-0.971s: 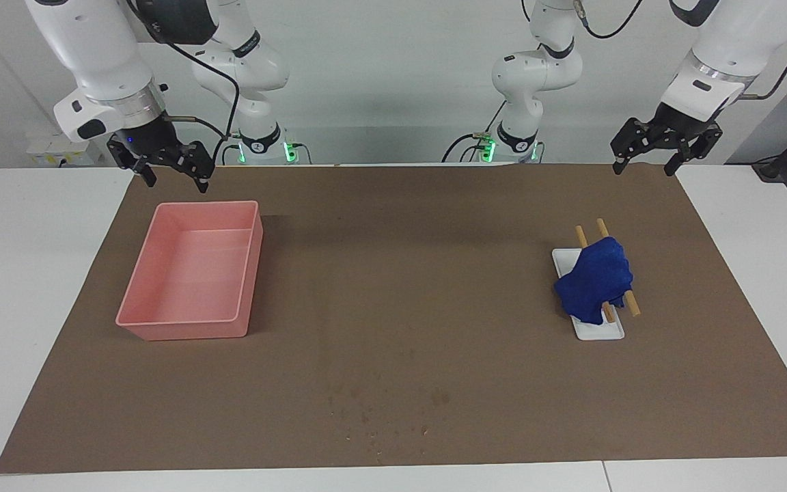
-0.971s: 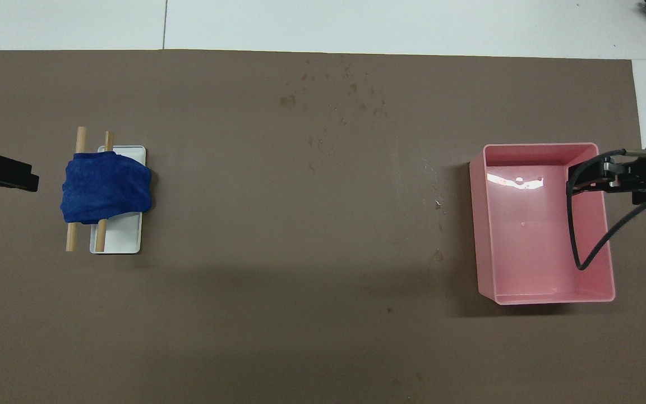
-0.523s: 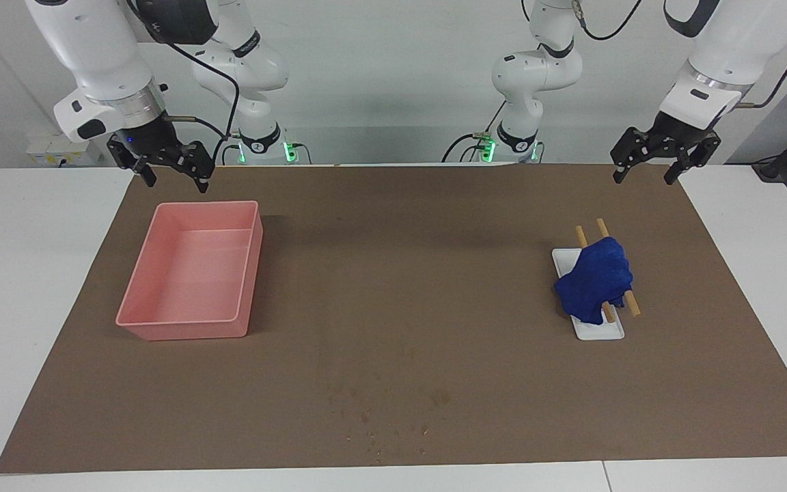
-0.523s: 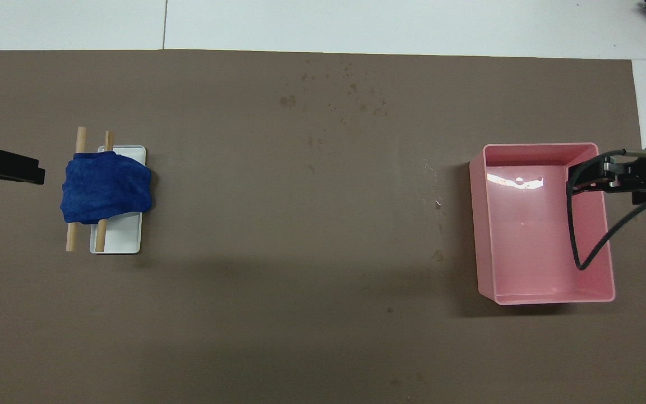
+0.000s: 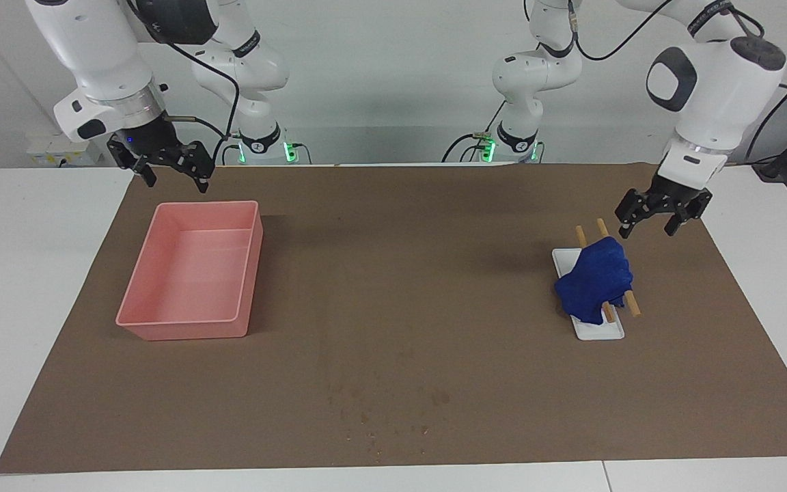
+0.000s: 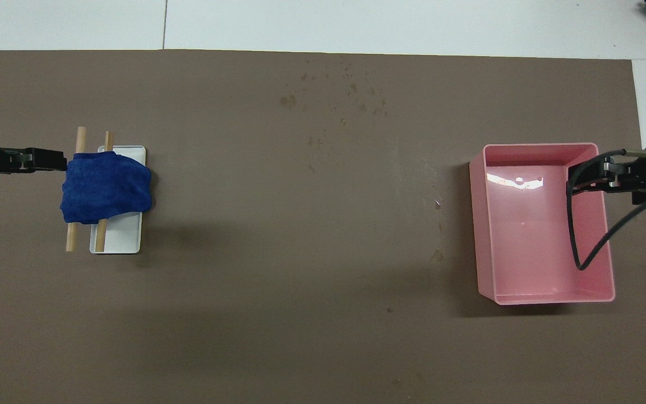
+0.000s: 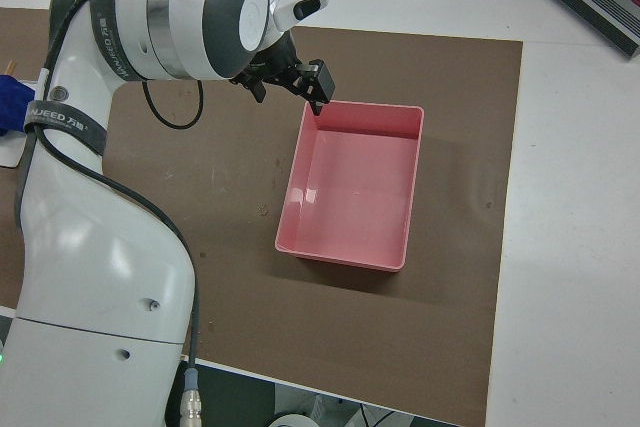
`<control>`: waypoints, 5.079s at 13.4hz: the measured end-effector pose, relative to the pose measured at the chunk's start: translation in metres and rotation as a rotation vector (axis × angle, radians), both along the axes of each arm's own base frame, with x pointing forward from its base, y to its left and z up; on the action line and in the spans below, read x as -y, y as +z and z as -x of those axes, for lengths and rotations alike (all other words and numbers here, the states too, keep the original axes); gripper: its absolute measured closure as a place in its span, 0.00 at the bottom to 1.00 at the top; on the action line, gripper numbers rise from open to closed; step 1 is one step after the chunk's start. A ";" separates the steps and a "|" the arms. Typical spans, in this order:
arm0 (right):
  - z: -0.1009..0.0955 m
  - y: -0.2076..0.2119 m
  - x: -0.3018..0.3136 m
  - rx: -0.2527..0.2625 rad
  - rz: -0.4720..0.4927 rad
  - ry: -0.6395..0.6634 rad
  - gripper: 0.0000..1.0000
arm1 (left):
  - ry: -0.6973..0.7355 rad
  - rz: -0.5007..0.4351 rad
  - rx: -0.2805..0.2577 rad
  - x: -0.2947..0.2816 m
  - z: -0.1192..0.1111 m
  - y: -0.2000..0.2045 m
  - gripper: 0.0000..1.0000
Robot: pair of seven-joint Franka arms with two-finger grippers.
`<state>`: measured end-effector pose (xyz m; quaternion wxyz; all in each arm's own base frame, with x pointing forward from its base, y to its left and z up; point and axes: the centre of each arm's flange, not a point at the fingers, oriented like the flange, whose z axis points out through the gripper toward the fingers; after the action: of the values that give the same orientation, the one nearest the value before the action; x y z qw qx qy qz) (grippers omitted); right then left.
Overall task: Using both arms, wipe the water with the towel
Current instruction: 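Grasp the blue towel on the white tray with the left gripper, then lift the blue towel with the left gripper toward the table center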
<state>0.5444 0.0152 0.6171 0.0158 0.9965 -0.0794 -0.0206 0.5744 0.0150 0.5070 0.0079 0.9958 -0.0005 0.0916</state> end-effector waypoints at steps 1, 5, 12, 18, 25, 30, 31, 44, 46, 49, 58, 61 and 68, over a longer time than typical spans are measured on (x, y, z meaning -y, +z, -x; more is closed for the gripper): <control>0.000 0.000 0.000 0.000 0.000 0.000 0.00 | 0.006 0.002 0.007 -0.001 -0.002 -0.022 0.00; 0.000 0.000 0.000 0.000 0.000 0.000 0.00 | 0.041 0.010 0.000 -0.003 0.000 -0.069 0.04; 0.000 0.000 0.000 0.000 0.000 0.000 0.00 | 0.056 0.013 0.014 -0.001 0.005 -0.088 0.22; 0.000 0.000 0.000 0.000 0.000 0.000 0.00 | 0.061 0.011 0.019 -0.004 0.005 -0.086 0.63; 0.000 0.000 0.000 0.000 0.000 0.000 0.00 | 0.058 0.006 0.023 -0.004 0.005 -0.086 0.64; 0.000 0.000 0.000 0.000 0.000 0.000 0.00 | 0.056 0.004 0.027 -0.004 0.004 -0.085 0.50; 0.000 0.000 0.000 0.000 0.000 0.000 0.00 | 0.056 0.004 0.027 -0.004 0.004 -0.085 0.63; 0.000 0.000 0.000 0.000 0.000 0.000 0.00 | 0.025 -0.022 0.040 -0.001 0.003 -0.084 0.75; 0.000 0.000 0.000 0.000 0.000 0.000 0.00 | 0.025 -0.022 0.046 -0.001 0.003 -0.084 0.75; 0.000 0.000 0.000 0.000 0.000 0.000 0.00 | 0.026 -0.022 0.051 -0.002 0.003 -0.084 0.75; 0.000 0.000 0.000 0.000 0.000 0.000 0.00 | 0.035 -0.024 0.110 -0.007 -0.002 -0.076 0.59; 0.000 0.000 0.000 0.000 0.000 0.000 0.00 | 0.034 -0.023 0.110 -0.006 -0.002 -0.076 0.64; 0.000 0.000 0.000 0.000 0.000 0.000 0.00 | 0.029 -0.023 0.119 -0.003 -0.003 -0.072 0.93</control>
<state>0.5444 0.0151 0.6170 0.0158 0.9965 -0.0794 -0.0207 0.5778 0.0178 0.4349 -0.0050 0.9885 0.0125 0.1509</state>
